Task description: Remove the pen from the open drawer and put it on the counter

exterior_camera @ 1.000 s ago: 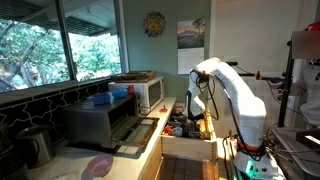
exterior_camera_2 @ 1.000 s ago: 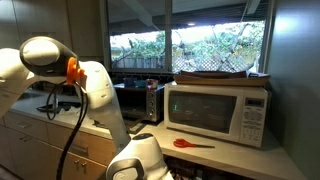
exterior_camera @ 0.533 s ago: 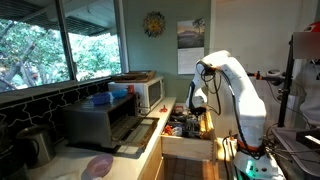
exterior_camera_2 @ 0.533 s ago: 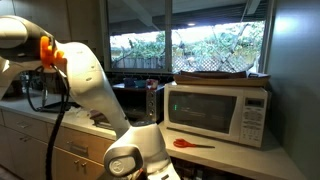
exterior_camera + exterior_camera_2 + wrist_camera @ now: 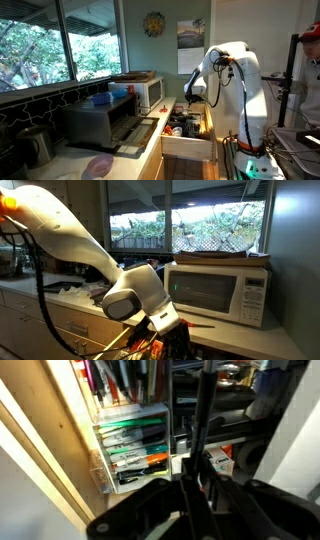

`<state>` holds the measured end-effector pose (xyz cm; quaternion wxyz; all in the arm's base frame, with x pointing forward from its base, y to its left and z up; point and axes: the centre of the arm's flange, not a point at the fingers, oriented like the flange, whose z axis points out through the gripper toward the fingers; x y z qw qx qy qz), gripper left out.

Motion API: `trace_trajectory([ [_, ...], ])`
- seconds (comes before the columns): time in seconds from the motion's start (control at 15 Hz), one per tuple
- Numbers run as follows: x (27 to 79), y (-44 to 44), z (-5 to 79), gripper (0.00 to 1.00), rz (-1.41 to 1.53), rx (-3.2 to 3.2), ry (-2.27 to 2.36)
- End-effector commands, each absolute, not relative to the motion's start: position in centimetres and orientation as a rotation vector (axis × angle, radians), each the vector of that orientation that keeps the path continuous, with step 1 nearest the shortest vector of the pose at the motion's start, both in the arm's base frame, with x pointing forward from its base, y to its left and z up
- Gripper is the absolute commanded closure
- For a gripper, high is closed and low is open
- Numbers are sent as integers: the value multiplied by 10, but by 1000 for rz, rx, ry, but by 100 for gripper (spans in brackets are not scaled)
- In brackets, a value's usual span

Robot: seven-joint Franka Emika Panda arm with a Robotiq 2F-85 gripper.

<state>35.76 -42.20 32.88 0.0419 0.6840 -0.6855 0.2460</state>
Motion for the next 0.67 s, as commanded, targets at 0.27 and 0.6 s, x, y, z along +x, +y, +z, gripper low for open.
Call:
trace_trajectory([
  [0.27,388,-380,345,97,870,2126,-2063],
  [0.6,455,-295,376,97,1132,2187,-1966],
])
